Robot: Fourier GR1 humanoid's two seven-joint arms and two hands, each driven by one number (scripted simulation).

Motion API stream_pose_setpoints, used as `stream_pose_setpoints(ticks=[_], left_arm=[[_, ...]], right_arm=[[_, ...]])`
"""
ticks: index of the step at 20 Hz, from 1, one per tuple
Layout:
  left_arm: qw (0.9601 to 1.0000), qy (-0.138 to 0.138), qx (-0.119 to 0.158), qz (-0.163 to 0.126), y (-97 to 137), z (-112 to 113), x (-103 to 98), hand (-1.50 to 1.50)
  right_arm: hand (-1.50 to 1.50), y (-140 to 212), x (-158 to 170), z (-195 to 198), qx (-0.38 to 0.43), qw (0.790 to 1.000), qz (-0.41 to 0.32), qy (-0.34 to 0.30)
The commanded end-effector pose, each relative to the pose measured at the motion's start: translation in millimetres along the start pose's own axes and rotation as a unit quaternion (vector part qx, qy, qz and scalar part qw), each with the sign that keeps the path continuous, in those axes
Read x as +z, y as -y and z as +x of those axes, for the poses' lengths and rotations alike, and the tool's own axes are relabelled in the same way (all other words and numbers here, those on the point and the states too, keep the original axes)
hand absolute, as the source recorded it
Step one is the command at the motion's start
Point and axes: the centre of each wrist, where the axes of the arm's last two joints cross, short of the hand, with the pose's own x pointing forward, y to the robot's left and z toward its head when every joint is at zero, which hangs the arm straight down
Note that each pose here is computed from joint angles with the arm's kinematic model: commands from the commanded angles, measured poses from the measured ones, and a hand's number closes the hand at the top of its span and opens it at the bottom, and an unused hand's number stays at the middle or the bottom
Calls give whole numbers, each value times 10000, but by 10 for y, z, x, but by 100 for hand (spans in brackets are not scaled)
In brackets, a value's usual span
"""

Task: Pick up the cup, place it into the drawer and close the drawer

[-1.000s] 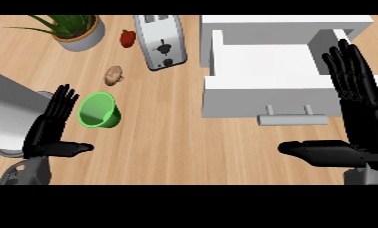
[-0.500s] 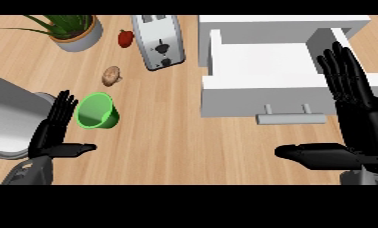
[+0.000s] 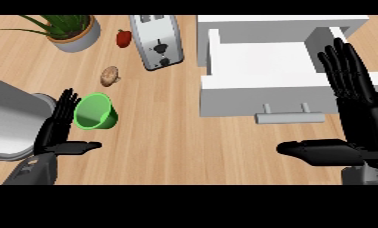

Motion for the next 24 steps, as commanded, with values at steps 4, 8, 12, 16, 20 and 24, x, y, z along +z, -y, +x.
stream_pose_setpoints(ticks=[4,8,12,16,20,24], left_arm=[[9982,434,345,-230,93,-107,94,-150],[9975,418,470,-315,157,-64,-35,-150],[9949,428,784,-461,291,-18,-200,-150],[9916,470,1069,-550,212,-48,-101,-150],[9868,620,1326,-693,382,-101,-118,-150],[9778,652,1714,-1011,393,-65,-174,150]], right_arm=[[-150,66,12,44,33,9999,141,8],[-150,137,-9,-49,-15,10000,20,11],[-150,3,75,-70,-37,10000,58,-34],[-150,45,22,1,-118,9999,58,-75],[-150,18,32,-50,-102,9999,17,2],[-150,-107,-37,-60,-120,9998,159,-46]])
